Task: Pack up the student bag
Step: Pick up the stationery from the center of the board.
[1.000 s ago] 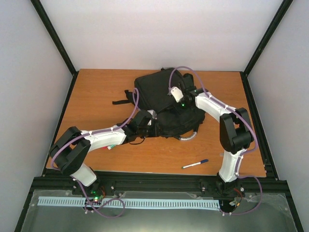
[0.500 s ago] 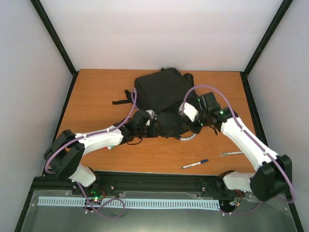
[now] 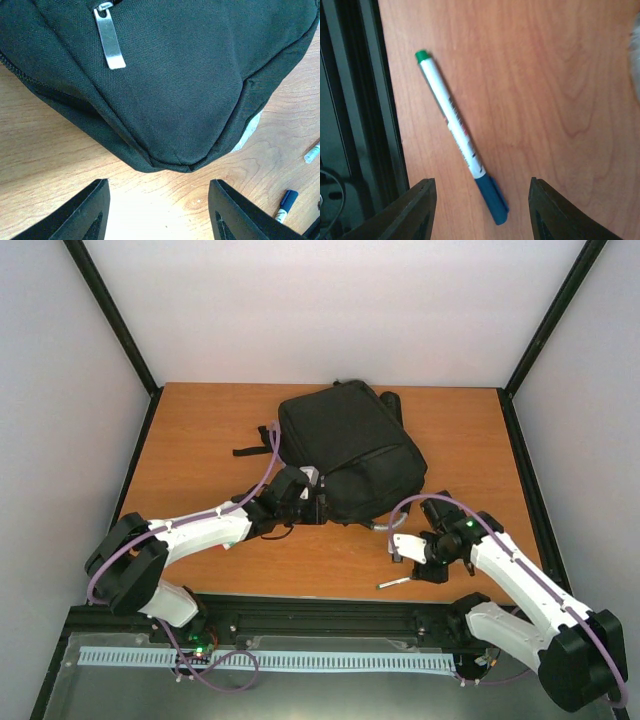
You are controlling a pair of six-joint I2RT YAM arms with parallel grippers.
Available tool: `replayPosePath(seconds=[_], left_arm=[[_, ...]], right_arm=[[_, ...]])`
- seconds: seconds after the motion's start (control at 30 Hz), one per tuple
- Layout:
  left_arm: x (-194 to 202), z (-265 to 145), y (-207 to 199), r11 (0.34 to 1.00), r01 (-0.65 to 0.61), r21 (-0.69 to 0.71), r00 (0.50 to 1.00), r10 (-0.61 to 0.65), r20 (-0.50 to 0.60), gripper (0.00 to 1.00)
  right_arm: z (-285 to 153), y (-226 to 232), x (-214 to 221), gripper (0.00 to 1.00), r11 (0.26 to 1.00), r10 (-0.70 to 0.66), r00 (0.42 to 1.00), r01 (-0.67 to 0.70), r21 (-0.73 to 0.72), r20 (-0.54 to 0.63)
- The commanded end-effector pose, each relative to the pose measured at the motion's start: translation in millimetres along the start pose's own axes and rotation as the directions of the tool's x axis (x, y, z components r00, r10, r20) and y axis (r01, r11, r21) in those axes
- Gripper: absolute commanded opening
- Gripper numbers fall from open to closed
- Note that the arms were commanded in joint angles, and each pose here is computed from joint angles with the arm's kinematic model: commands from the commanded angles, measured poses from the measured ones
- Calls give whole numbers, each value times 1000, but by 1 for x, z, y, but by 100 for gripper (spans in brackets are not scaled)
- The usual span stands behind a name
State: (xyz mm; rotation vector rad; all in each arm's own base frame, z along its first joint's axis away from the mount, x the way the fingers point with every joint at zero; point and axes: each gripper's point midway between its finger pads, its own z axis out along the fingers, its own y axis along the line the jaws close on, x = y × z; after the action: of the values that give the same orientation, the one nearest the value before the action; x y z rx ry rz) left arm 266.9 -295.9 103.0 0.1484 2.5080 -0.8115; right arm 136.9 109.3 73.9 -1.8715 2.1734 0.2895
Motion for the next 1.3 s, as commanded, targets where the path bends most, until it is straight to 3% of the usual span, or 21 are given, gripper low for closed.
replayPosePath(seconds=[0.0, 0.43, 0.93, 1.27], left_arm=[[-1, -3, -7, 1000, -26, 11, 1000, 26, 5, 55], [4, 0, -2, 1000, -15, 2, 1000, 15, -3, 57], [6, 1, 0, 1000, -6, 2, 1000, 6, -11, 58], [3, -3, -4, 1000, -14, 5, 1000, 14, -7, 58]], right_arm=[[7, 7, 15, 52, 993, -119, 991, 118, -6, -58], [27, 0, 37, 49, 988, -148, 975, 154, 23, -166], [46, -3, 49, 35, 986, -160, 958, 167, 6, -239], [53, -6, 56, 18, 985, -161, 949, 171, 13, -271]])
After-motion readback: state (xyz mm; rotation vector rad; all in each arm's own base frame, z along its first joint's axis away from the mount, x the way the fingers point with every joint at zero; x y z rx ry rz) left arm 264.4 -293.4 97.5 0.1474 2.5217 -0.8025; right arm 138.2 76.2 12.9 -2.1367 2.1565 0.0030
